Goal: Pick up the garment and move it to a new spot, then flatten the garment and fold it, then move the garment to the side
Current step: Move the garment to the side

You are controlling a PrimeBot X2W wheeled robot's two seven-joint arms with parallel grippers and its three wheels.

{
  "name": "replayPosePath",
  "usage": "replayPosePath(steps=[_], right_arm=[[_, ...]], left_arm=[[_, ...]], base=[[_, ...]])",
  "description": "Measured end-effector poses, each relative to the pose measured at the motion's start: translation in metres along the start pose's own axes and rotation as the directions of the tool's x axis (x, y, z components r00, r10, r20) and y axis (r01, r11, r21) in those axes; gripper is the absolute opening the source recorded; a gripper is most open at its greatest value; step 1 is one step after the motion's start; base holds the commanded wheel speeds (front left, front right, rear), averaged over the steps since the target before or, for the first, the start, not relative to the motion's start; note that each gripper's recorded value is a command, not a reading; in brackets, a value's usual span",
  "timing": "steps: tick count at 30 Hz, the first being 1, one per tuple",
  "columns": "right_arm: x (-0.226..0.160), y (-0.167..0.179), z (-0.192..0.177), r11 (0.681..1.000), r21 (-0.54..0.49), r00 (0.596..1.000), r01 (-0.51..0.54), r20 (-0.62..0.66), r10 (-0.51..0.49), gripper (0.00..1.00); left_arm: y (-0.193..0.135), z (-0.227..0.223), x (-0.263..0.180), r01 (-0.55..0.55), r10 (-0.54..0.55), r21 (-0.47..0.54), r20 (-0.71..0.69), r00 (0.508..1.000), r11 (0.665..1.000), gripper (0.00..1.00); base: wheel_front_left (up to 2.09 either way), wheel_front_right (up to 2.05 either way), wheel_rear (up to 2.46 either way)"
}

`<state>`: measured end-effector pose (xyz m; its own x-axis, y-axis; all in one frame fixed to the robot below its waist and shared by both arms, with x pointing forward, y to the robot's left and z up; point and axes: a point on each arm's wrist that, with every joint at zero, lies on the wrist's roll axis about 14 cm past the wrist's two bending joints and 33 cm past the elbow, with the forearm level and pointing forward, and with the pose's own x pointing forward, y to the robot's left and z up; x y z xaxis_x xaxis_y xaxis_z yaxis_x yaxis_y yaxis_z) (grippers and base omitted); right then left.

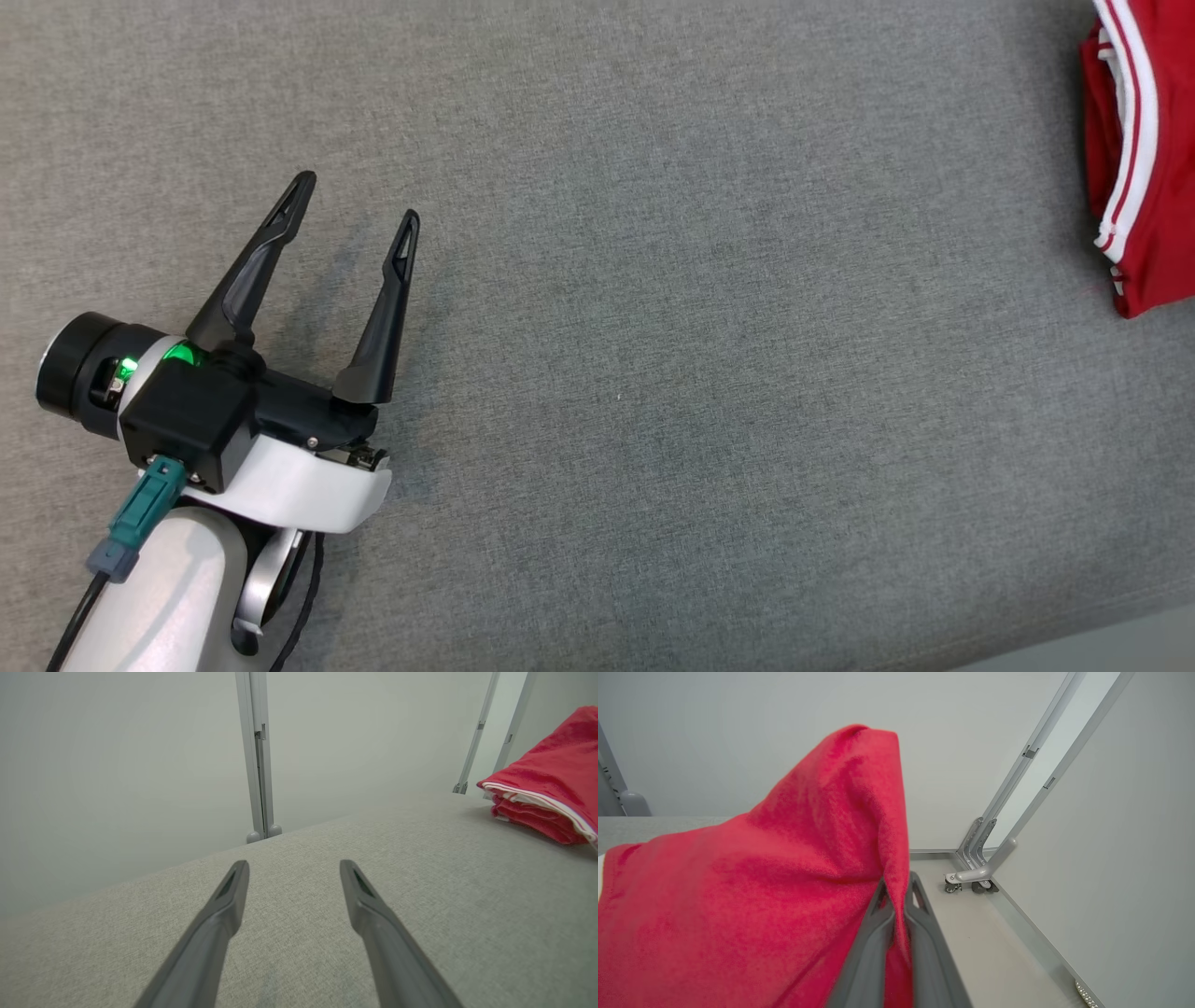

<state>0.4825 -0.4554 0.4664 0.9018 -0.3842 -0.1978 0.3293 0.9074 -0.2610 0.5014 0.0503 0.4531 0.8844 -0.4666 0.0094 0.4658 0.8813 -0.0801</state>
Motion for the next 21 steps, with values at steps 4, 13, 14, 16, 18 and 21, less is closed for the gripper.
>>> replayPosePath(steps=[4,13,14,16,18,21], right_arm=[[0.001,-0.003,-0.013,0.999,0.033,0.999,0.036,-0.020,-0.036,1.00],[-0.023,-0.001,-0.028,0.993,0.102,0.998,0.061,-0.033,-0.058,1.00],[-0.026,0.002,-0.026,0.992,0.114,0.998,0.056,-0.021,-0.054,1.00],[-0.033,0.007,-0.019,0.988,0.146,0.999,0.047,0.010,-0.049,1.00],[-0.042,0.015,-0.015,0.984,0.174,0.999,0.031,0.037,-0.038,1.00],[-0.057,0.032,-0.014,0.979,0.206,0.998,-0.003,0.062,-0.010,1.00]], left_arm=[[-0.001,-0.007,0.003,0.011,-0.011,0.000,-0.016,1.000,1.000,1.00],[-0.009,0.002,0.004,0.026,-0.026,0.002,0.000,1.000,1.000,1.00],[-0.011,0.004,0.003,0.026,-0.026,0.000,0.002,1.000,1.000,1.00],[-0.014,0.006,0.001,0.027,-0.027,-0.003,0.003,1.000,1.000,1.00],[-0.015,0.009,-0.003,0.022,-0.022,-0.010,0.005,1.000,1.000,1.00],[-0.016,0.015,-0.010,0.006,-0.006,-0.016,0.014,1.000,1.000,1.00]], base=[[0.00,0.00,0.00],[0.00,0.00,0.00],[0.00,0.00,0.00],[0.00,0.00,0.00],[0.00,0.00,0.00],[0.00,0.00,0.00]])
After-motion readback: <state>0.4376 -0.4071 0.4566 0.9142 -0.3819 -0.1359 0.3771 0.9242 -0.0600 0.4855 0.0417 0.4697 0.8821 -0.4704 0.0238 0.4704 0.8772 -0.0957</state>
